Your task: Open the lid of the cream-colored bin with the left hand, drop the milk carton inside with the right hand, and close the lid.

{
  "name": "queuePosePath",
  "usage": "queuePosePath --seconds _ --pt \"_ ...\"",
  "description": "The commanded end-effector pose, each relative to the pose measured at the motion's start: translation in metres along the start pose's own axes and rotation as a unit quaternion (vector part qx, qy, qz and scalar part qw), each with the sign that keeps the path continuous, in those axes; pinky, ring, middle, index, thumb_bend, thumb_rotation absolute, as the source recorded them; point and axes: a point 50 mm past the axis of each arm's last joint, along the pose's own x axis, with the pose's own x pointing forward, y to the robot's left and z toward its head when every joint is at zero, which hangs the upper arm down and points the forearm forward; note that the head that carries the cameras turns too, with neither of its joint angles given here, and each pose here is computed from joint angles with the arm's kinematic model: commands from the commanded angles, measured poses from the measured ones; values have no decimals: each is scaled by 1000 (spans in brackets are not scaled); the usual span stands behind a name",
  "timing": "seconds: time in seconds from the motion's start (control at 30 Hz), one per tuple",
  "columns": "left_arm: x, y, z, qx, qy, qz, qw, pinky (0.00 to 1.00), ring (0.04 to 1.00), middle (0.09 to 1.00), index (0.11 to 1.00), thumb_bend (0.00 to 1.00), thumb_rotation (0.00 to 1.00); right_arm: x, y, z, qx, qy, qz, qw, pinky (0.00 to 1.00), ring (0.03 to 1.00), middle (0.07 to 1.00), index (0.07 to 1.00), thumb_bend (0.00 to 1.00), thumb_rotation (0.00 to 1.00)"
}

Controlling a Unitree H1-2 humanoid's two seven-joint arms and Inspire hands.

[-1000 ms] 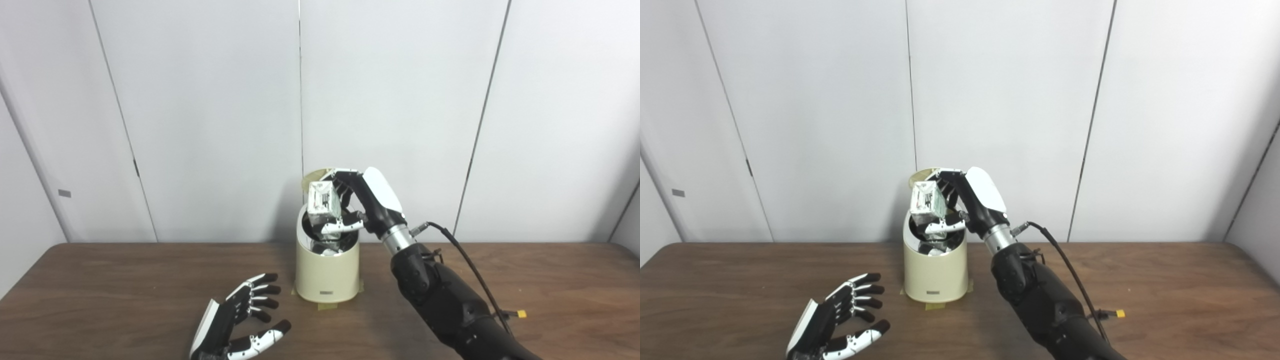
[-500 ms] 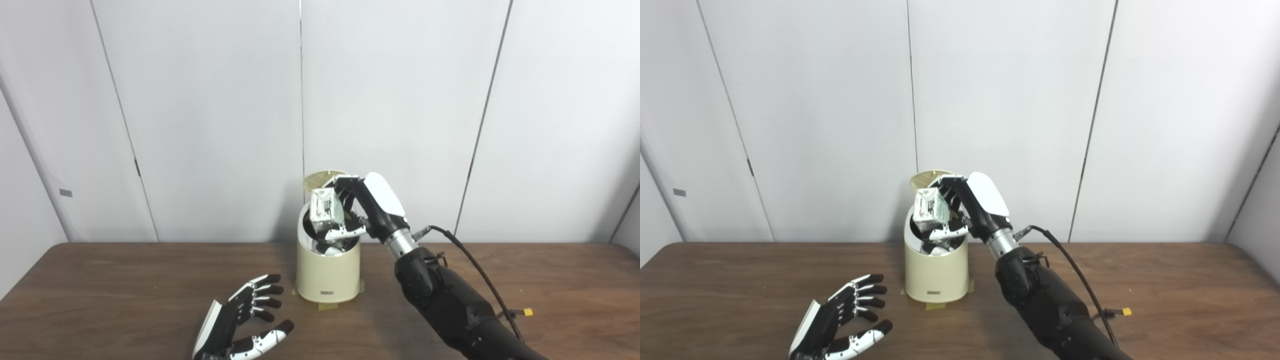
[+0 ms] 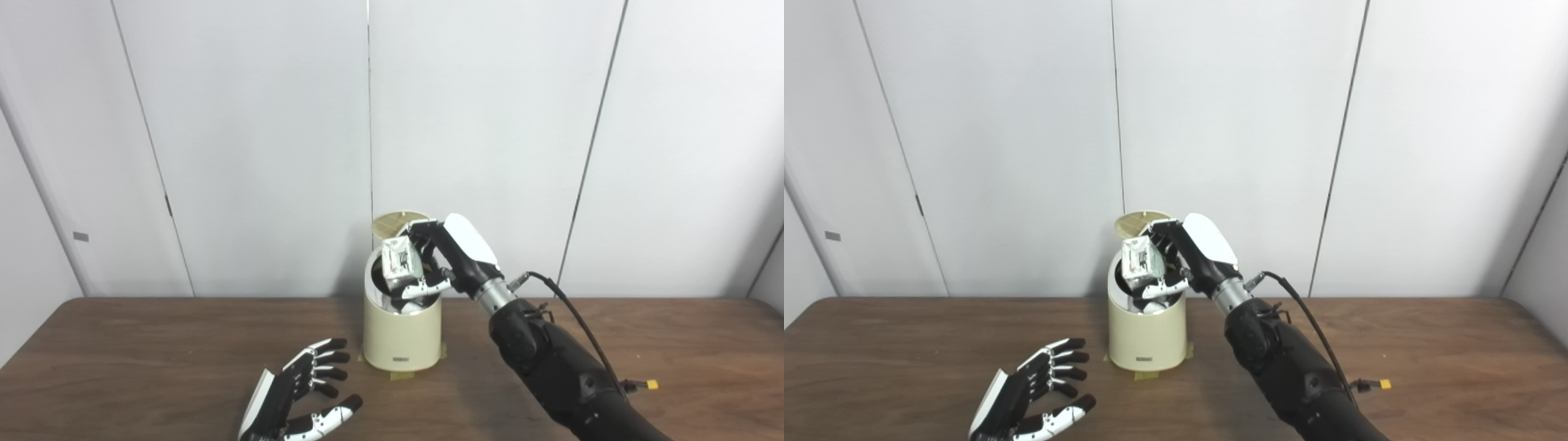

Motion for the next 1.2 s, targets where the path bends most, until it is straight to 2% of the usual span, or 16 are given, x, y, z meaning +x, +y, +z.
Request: queuePosePath --seconds 0.0,0.1,0.23,0.3,0.6,0.7,0.83,0.93,1.03,1.17 --pt "-5 -5 -3 -8 2 -2 1000 575 683 756 800 637 151 7 -18 0 -21 2 5 1000 537 624 622 663 808 7" --pt "-5 -4 -3 -6 3 -1 1000 574 678 751 798 644 157 7 -18 0 -30 8 13 999 570 691 711 720 873 45" --pt "-5 -5 -3 -7 2 -2 1000 574 676 749 800 641 148 6 -20 0 -33 7 10 999 604 725 749 748 885 65" --pt "-4 -5 -3 -6 2 -2 1000 573 676 749 800 640 147 6 -21 0 -28 -1 3 1000 595 709 742 742 903 50" --pt "-4 -4 -4 -2 0 -3 1000 573 681 754 802 638 159 1 -26 3 -14 -22 -28 999 584 642 682 711 846 53" --pt "-4 -4 -4 -2 -1 -2 1000 567 678 752 800 641 157 -3 -29 7 -3 -37 -54 998 564 620 666 696 850 58" --pt "-4 -3 -4 2 -1 -3 1000 567 678 754 801 636 161 -18 -37 16 39 -77 -117 989 446 549 613 633 864 5" --pt "-4 -2 -5 2 -2 -3 1000 562 676 756 802 630 155 -28 -42 21 65 -88 -142 984 398 515 595 621 842 0" --pt "-5 -1 -5 0 0 -4 1000 570 679 757 803 629 155 -43 -51 28 93 -104 -165 977 270 392 541 610 795 12" --pt "-5 -1 -6 0 2 -3 1000 579 677 750 801 634 161 -62 -62 29 119 -110 -185 969 214 309 512 610 794 28"
